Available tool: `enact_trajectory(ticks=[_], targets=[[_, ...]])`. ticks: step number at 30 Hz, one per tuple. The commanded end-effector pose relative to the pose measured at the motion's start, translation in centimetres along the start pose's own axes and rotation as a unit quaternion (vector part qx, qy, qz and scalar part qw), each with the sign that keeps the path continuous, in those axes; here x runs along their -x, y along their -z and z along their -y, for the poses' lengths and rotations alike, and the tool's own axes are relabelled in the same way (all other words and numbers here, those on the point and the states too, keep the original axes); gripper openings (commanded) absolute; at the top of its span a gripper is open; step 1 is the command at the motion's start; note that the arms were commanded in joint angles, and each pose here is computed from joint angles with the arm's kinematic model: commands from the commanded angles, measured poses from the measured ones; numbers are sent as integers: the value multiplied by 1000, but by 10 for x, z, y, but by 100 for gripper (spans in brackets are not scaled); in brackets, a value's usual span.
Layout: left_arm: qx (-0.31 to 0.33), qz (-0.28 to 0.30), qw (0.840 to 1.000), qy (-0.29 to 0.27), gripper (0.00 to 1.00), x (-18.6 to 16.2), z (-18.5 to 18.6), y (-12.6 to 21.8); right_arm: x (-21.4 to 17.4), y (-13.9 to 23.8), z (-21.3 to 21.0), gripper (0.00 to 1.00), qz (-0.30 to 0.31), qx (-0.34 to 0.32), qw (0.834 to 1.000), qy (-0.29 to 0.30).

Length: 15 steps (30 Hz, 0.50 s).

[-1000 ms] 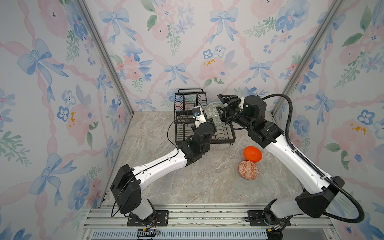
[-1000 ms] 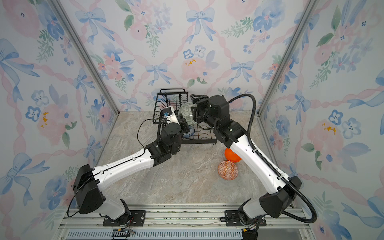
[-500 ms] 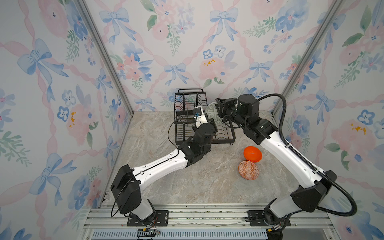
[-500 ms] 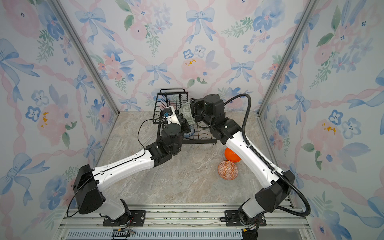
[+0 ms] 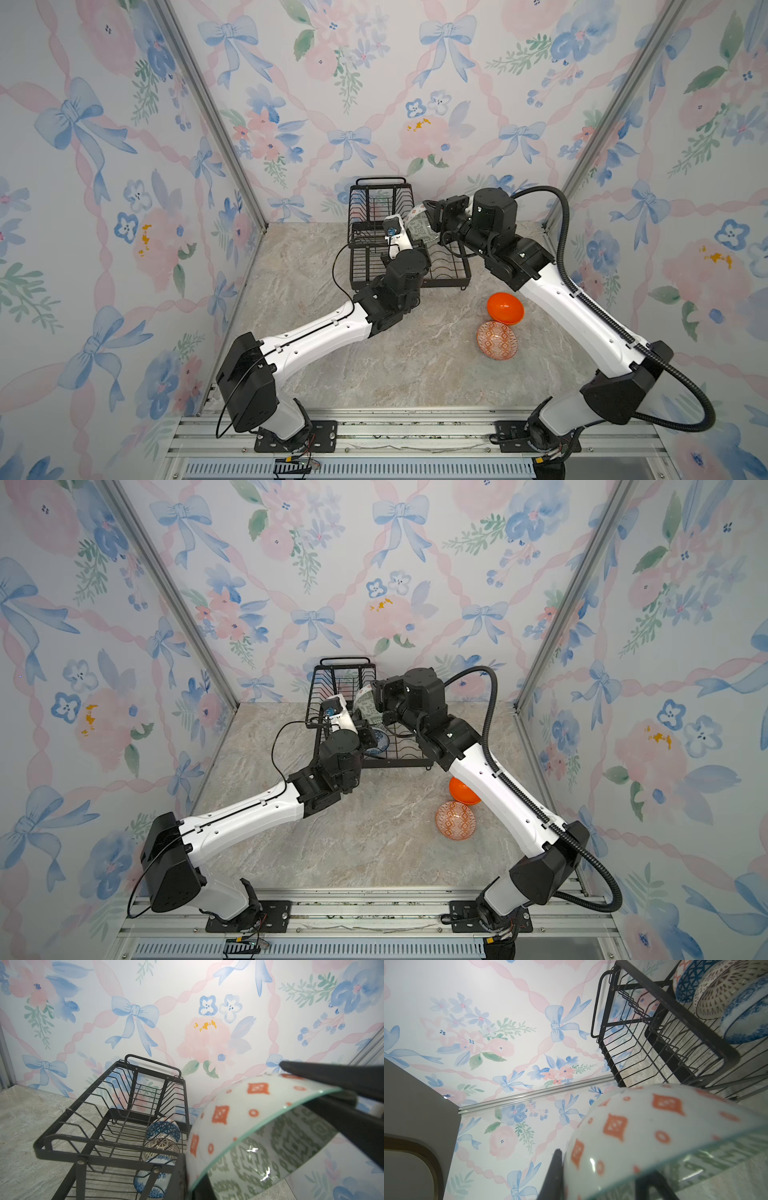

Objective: Load the bowls into the dish rack
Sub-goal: 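Hold the green bowl over the rack with the right while the left withdraws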

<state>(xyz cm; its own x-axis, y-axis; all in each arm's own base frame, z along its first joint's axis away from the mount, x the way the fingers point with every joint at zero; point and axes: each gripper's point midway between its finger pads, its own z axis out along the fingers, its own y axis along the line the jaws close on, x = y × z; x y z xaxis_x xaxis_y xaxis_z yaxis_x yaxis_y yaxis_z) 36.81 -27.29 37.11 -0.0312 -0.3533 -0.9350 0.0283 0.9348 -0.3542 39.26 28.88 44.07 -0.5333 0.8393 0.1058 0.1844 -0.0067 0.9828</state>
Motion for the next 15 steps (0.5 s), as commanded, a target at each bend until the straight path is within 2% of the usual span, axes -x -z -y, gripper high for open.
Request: enact_trajectory(ticks=[1, 5, 13, 15], targets=[[-12, 32, 999, 31, 11, 35, 4, 9, 14, -5, 2, 0, 28, 6, 999, 27], [-24, 20, 999, 31, 30, 29, 10, 7, 16, -4, -3, 0, 24, 16, 999, 29], [-23, -20, 999, 32, 48, 12, 5, 10, 22, -1, -20, 0, 18, 53, 998, 33], [-23, -29, 999, 27, 58, 10, 4, 12, 26, -1, -20, 0, 17, 54, 998, 31]])
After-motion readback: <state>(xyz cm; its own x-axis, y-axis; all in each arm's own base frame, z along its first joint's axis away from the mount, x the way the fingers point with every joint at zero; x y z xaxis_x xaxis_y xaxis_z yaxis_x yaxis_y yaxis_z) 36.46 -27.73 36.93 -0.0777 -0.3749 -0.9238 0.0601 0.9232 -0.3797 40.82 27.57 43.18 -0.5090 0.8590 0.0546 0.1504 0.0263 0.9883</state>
